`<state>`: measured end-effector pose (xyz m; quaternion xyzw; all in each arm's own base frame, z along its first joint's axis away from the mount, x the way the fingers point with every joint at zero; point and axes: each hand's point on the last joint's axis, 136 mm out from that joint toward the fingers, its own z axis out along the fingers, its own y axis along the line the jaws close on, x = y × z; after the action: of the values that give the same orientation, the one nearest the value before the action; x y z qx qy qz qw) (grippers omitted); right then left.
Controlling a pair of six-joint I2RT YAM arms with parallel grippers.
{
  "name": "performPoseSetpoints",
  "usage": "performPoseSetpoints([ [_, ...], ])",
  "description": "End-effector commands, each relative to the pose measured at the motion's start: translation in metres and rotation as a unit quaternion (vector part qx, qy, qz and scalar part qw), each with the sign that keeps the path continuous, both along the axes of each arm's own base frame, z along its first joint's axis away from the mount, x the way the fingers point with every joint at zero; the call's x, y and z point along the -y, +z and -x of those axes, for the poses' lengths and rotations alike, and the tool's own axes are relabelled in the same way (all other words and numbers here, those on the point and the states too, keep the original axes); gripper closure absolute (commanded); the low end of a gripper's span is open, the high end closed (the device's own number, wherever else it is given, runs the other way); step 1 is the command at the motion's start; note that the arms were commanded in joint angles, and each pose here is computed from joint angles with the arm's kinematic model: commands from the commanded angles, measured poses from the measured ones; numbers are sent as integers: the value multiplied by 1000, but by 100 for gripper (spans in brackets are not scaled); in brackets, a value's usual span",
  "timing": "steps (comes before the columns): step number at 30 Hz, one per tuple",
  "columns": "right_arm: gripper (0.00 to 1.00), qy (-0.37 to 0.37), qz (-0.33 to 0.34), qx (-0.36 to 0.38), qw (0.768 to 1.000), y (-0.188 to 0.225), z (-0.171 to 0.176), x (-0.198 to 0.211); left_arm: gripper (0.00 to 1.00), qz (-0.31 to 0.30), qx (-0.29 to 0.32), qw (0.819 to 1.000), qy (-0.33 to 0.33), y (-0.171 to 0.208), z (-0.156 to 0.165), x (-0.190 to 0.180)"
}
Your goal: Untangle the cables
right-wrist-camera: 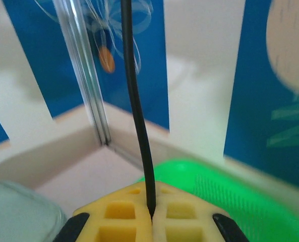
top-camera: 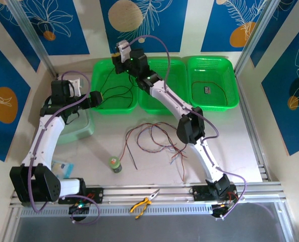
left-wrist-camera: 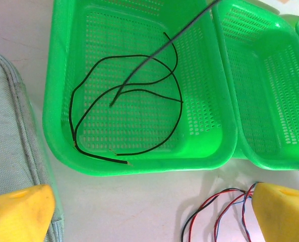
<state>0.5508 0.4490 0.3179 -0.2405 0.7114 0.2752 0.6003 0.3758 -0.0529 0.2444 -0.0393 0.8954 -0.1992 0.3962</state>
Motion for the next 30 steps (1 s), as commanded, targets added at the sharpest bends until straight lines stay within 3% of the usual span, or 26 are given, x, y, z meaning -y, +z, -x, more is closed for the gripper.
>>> performPoseSetpoints([
  [1, 100, -48, 13, -105, 993, -33, -3, 19, 0, -6, 12, 1000, -1, 7, -2, -2],
  [8, 100, -55, -3, -296, 954, -113, 11, 27, 0, 0, 15, 1000, 1, 12, -4, -1],
  [16, 100, -63, 4, -377, 924, -162, 24, 22, 0, 6, 14, 1000, 0, 14, -2, 0],
  [19, 95, -58, 7, -394, 917, -172, 30, 20, 0, 8, 12, 1000, -1, 12, 0, 1],
  [23, 77, -49, 8, -416, 908, -184, 34, 20, 0, 13, 9, 1000, -4, 10, 2, 3],
  [28, 30, -53, 5, -417, 907, -177, 33, 23, 0, 13, 7, 1000, -6, 8, 4, 3],
  [30, 19, -52, 3, -405, 913, -164, 32, 24, 0, 12, 7, 1000, -6, 9, 4, 3],
])
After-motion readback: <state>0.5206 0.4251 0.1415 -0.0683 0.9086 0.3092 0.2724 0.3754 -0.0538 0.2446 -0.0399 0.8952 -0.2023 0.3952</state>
